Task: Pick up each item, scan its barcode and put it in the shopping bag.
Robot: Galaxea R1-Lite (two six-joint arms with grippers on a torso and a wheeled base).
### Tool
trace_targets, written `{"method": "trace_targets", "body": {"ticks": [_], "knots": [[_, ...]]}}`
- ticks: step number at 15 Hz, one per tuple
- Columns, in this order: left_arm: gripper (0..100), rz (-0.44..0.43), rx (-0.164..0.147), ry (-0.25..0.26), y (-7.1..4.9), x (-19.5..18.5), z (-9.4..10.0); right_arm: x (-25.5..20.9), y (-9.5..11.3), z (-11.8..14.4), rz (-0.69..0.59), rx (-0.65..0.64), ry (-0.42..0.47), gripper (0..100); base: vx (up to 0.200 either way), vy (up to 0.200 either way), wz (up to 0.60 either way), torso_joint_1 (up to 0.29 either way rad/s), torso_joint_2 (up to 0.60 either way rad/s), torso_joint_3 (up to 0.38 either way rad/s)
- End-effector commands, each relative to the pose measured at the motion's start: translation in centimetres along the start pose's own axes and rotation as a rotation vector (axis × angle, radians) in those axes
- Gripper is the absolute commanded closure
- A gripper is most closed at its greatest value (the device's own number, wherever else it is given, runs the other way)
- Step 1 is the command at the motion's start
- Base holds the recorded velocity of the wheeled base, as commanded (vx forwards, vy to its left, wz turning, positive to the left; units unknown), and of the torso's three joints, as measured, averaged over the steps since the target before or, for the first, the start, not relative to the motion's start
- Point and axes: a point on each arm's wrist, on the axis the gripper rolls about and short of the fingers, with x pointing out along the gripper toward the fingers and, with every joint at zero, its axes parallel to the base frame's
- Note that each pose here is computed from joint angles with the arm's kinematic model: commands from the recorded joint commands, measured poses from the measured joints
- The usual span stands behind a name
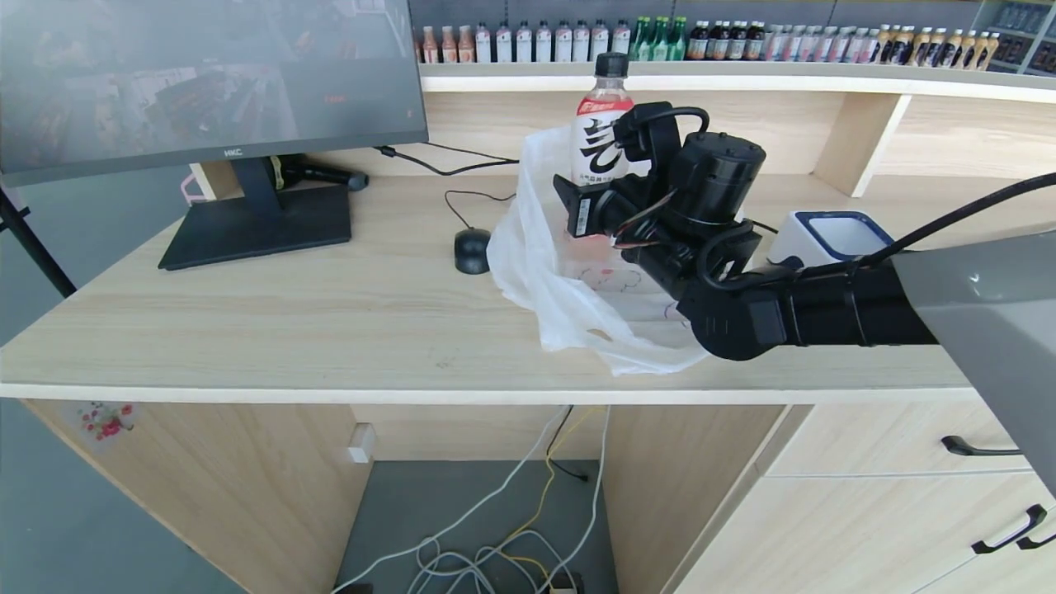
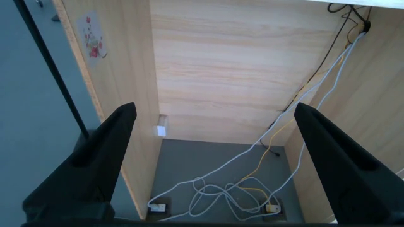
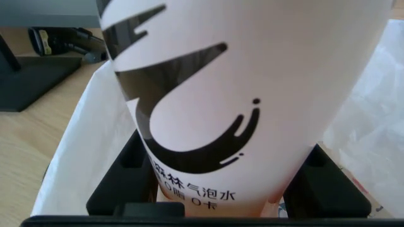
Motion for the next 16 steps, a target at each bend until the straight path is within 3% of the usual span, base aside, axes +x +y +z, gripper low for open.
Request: {"method": "trace_targets", "body": {"ticks": [1,16], "knots": [[0,0.001,0.0,-0.001,0.0,0.0,0.0,0.2,0.0,-0.5,-0.002,-0.001,0.007,100,0.0,0.0,0.0,0.0,0.0,0.0],[0,0.001,0.0,-0.001,0.0,0.0,0.0,0.2,0.2,-2.0,-0.003,0.012,0.044,100,0.0,0.0,0.0,0.0,0.0,0.0]]}}
